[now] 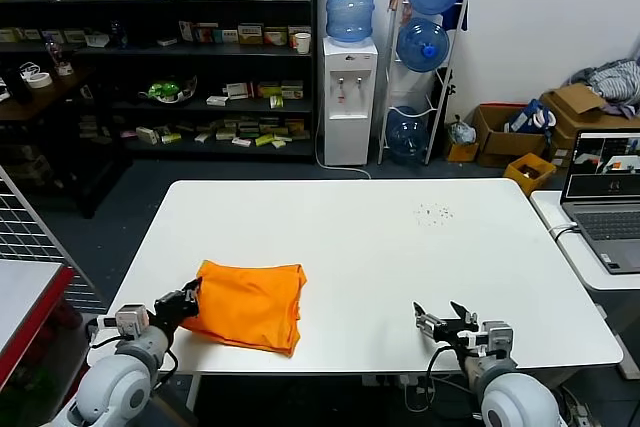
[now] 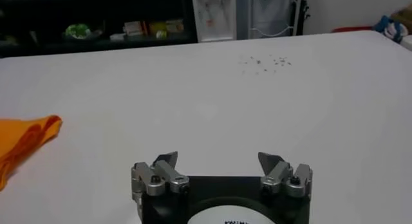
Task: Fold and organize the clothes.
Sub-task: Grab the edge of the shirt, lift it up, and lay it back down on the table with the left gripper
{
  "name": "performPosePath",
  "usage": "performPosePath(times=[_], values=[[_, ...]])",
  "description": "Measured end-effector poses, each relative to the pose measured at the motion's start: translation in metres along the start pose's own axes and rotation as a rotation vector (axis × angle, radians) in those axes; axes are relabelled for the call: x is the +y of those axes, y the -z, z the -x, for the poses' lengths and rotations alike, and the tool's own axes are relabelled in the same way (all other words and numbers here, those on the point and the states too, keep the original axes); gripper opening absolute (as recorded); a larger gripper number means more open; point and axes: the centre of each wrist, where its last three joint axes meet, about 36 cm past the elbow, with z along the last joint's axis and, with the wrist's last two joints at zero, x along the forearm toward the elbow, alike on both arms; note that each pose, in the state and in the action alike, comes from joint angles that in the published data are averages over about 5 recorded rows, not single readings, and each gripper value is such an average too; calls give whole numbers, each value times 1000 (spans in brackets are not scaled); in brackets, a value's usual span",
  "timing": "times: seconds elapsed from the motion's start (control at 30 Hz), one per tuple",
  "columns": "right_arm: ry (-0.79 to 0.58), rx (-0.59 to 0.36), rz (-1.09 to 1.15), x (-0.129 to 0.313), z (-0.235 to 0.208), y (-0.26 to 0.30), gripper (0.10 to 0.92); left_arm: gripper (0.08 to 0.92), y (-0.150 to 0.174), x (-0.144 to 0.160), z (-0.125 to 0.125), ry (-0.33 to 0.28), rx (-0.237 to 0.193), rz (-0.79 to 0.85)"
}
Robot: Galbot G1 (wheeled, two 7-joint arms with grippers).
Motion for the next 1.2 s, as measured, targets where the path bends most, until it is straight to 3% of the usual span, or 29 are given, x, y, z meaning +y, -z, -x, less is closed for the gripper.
performPosePath(times=[0.33,0.87,1.07,1.2], values=[[9,-40,-19,-2,-1,10,823,99,31,27,-20,93,-44,115],[10,-64,-23,-4,-2,11,823,99,74,100,-32,258,-53,286],[2,-68,-21,-3,-4,10,823,99,83,100,-34,270,-57,288],[-12,-67,-16,-3,-6,8,823,99,83,75,-36,229,-42,226]])
